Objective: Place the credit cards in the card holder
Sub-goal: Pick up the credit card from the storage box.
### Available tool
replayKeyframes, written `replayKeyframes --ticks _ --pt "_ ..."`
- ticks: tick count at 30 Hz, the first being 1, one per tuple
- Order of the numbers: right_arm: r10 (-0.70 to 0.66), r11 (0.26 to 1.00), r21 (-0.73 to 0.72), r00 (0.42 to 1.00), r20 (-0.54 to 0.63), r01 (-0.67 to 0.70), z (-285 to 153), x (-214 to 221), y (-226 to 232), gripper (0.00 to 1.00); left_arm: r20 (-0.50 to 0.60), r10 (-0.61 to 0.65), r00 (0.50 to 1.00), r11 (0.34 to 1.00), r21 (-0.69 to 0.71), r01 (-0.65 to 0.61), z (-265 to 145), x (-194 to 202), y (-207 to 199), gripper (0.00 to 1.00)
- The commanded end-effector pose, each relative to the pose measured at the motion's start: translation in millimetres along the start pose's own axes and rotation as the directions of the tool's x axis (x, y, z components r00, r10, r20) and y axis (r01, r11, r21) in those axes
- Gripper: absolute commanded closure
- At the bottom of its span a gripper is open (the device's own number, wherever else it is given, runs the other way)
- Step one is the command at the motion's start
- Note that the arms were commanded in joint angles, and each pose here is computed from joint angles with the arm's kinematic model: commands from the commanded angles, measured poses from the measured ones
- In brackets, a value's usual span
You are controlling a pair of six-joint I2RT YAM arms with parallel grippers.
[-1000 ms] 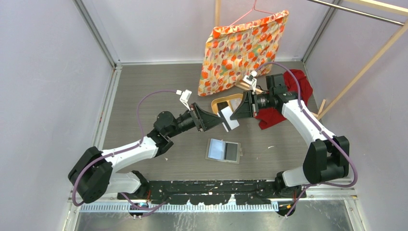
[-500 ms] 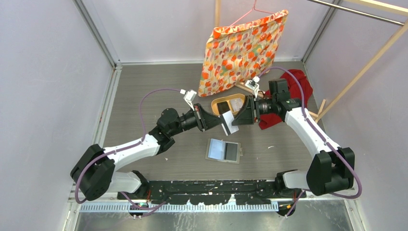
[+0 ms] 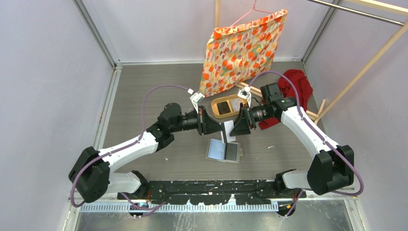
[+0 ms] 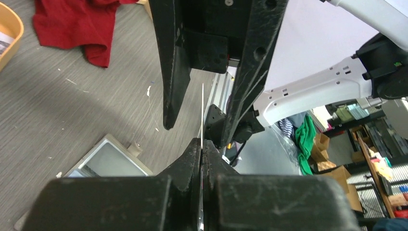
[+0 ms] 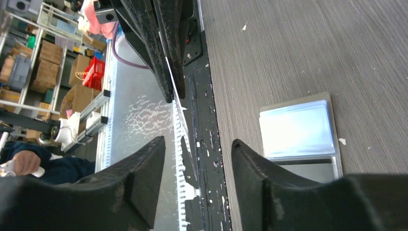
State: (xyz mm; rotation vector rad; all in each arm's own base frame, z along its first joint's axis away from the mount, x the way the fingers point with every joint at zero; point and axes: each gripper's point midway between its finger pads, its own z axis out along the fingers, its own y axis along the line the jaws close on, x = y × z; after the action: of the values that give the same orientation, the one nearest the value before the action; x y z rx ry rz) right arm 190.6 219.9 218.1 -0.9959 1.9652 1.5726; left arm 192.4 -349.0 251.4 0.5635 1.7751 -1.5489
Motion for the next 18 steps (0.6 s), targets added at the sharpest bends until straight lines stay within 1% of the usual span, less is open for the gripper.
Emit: replayKeyframes --ticks 1,4,6,7,9,10,13,15,17,18 --pt "-0.058 0.998 0.003 0.998 -0.02 0.058 0.6 -4.5 2.2 0.47 -0.065 0.031 0.997 0.998 0.06 -0.027 2.1 0.6 -10.4 1.0" --pt "-0.061 0.998 -0.012 0.998 -0.014 0.061 0.2 -6.2 7.3 0.57 -0.101 0.028 0.995 0.998 0.058 -0.022 3.3 6.3 -7.3 1.0" --pt "-0.07 0.997 -0.023 0.998 -0.008 0.069 0.1 -6.5 10.5 0.66 -0.114 0.026 0.993 0.998 0.055 -0.02 3.7 8.6 -5.0 1.0" --pt "-0.071 0.997 -0.027 0.997 -0.006 0.071 -0.1 -6.6 11.7 0.73 -0.119 0.024 0.993 0.998 0.054 -0.017 3.9 9.7 -4.3 1.0" --pt "-0.078 0.997 -0.022 0.997 -0.011 0.077 0.3 -5.0 10.9 0.97 -0.121 0.021 0.992 0.999 0.051 -0.015 4.3 10.0 -2.8 1.0" --pt "-0.078 0.997 -0.017 0.997 -0.013 0.077 0.3 -4.1 9.7 0.99 -0.118 0.019 0.993 0.999 0.046 -0.014 4.6 9.6 -2.0 0.98" --pt "-0.066 0.997 0.024 0.997 -0.033 0.067 0.8 1.3 0.5 0.99 -0.095 0.003 0.995 1.0 -0.02 -0.005 -0.1 7.0 6.5 0.72" --pt "-0.046 0.997 0.058 0.998 -0.044 0.049 1.0 6.6 -6.4 0.99 -0.056 0.004 0.998 0.995 -0.096 -0.009 -9.4 4.5 17.3 0.53" --pt "-0.022 0.995 0.096 0.998 -0.059 0.027 1.1 15.6 -14.2 0.99 -0.024 0.021 0.999 0.987 -0.157 -0.025 -22.9 8.7 27.8 0.41" --pt "-0.007 0.992 0.125 0.998 -0.067 0.015 0.6 20.5 -19.7 0.99 -0.015 0.023 1.0 0.981 -0.192 -0.025 -30.6 14.0 34.7 0.38"
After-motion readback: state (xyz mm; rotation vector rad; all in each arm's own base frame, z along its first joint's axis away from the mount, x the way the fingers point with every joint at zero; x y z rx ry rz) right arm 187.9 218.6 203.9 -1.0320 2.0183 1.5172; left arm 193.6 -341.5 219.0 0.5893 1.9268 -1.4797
